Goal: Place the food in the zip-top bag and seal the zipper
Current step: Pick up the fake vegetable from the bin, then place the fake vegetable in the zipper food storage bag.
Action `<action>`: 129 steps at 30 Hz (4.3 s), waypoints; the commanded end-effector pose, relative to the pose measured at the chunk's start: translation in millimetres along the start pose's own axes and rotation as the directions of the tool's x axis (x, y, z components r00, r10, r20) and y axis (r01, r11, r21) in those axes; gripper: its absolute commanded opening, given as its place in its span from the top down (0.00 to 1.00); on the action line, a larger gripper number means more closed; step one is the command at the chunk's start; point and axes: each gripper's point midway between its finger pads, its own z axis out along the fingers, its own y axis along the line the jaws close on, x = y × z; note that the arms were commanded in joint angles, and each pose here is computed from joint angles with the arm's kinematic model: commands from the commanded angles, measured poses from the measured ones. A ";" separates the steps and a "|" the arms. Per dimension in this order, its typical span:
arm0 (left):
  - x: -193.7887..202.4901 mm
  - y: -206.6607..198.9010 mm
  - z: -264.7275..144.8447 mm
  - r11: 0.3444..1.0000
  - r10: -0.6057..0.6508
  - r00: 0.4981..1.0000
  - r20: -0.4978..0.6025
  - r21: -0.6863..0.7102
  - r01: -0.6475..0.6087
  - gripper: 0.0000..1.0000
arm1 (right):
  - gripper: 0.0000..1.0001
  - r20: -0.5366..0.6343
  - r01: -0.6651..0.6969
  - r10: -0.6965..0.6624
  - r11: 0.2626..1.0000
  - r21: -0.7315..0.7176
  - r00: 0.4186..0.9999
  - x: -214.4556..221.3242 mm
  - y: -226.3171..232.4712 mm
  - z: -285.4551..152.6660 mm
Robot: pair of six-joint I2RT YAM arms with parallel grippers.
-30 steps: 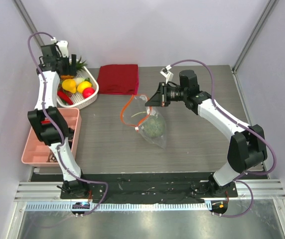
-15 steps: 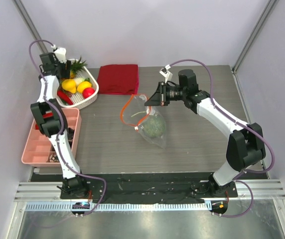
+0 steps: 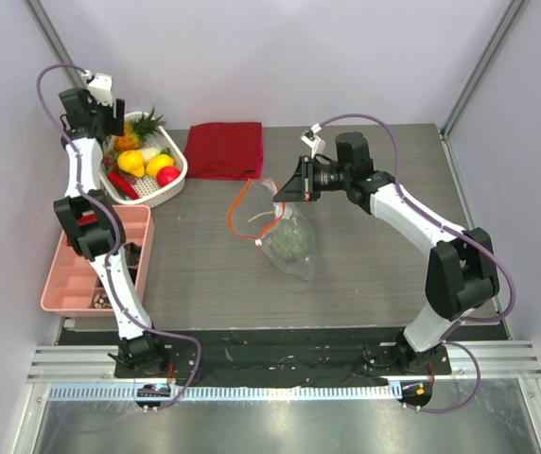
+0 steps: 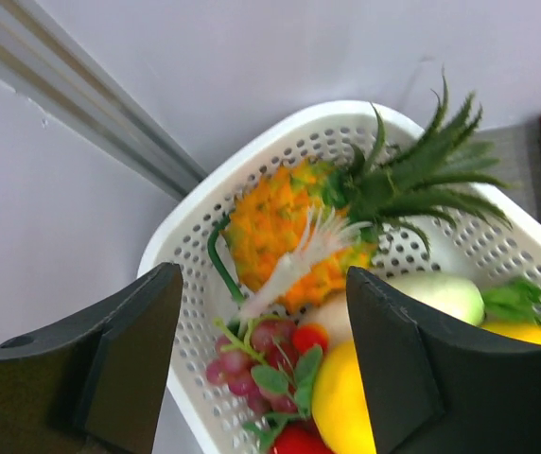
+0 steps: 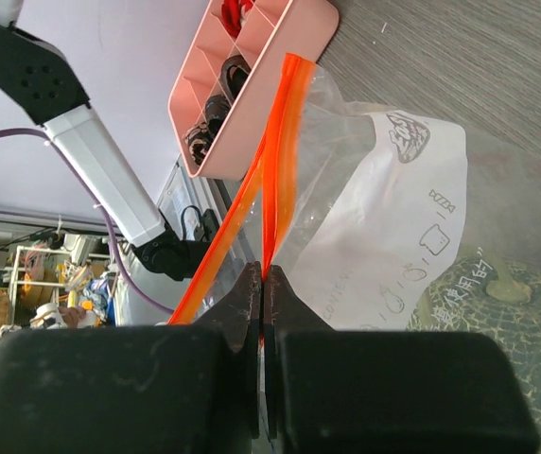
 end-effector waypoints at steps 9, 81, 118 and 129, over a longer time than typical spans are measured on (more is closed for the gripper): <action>5.1 13.4 38.7 0.998 0.042 0.997 0.060 -0.045 -0.039 0.44 | 0.99 0.042 0.047 -0.045 0.998 -0.031 0.998 -22.0 14.4 -0.7; -239.9 -242.9 -415.4 0.494 -0.561 0.806 0.189 0.858 0.143 1.00 | 0.99 0.085 -0.041 0.064 0.969 -0.245 0.994 -8.9 49.5 20.6; -111.8 -399.9 -328.1 0.620 -0.279 0.889 -0.364 0.638 0.456 1.00 | 0.99 0.039 0.230 -0.226 0.963 -0.142 0.973 -1.9 25.4 -11.8; -112.1 -401.5 -318.0 0.876 -0.126 0.990 0.069 0.476 0.079 1.00 | 0.99 0.031 0.230 -0.228 0.960 -0.158 0.973 -4.7 27.8 -10.6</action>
